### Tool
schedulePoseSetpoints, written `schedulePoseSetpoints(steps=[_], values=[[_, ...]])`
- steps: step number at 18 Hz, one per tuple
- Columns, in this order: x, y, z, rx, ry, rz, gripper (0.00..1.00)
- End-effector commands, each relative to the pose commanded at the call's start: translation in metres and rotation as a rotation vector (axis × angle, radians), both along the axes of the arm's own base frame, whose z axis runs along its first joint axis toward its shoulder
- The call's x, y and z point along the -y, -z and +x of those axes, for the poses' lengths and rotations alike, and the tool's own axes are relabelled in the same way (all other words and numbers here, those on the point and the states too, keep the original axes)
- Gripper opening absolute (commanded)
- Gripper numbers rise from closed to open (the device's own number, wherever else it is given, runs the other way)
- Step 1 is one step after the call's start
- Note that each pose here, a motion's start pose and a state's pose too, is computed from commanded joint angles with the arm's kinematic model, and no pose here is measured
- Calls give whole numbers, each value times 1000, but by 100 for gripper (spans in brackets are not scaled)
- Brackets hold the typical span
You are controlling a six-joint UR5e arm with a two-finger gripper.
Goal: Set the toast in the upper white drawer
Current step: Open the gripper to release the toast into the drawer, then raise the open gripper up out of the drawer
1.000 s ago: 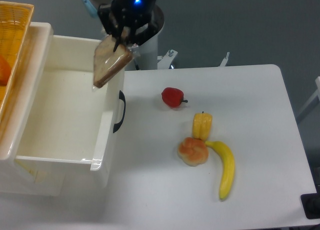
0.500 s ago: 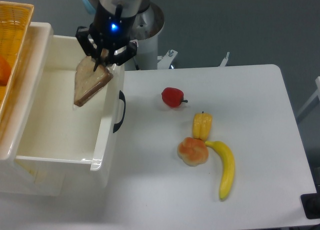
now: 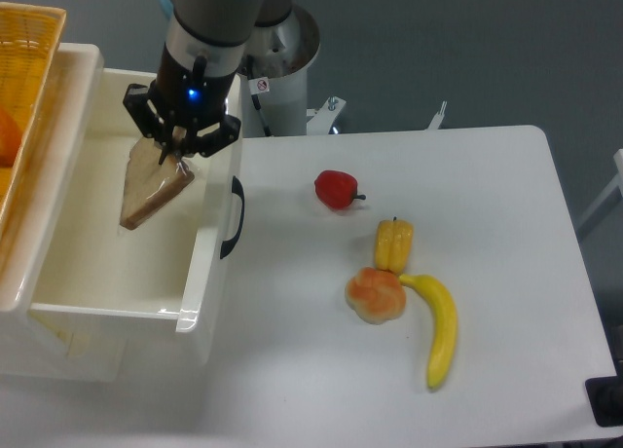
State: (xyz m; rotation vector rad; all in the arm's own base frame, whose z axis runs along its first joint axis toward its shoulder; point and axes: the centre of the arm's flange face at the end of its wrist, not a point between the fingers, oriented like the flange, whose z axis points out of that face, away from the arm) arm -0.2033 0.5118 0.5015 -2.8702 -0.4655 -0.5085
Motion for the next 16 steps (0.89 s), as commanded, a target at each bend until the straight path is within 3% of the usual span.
schedulePoseSetpoints(steps=[3,12,16], values=[[-3,6,12,8,22,-10,24],[-8,11,18,10,48,-14,53],[-6,8,18,3,48,-8,55]])
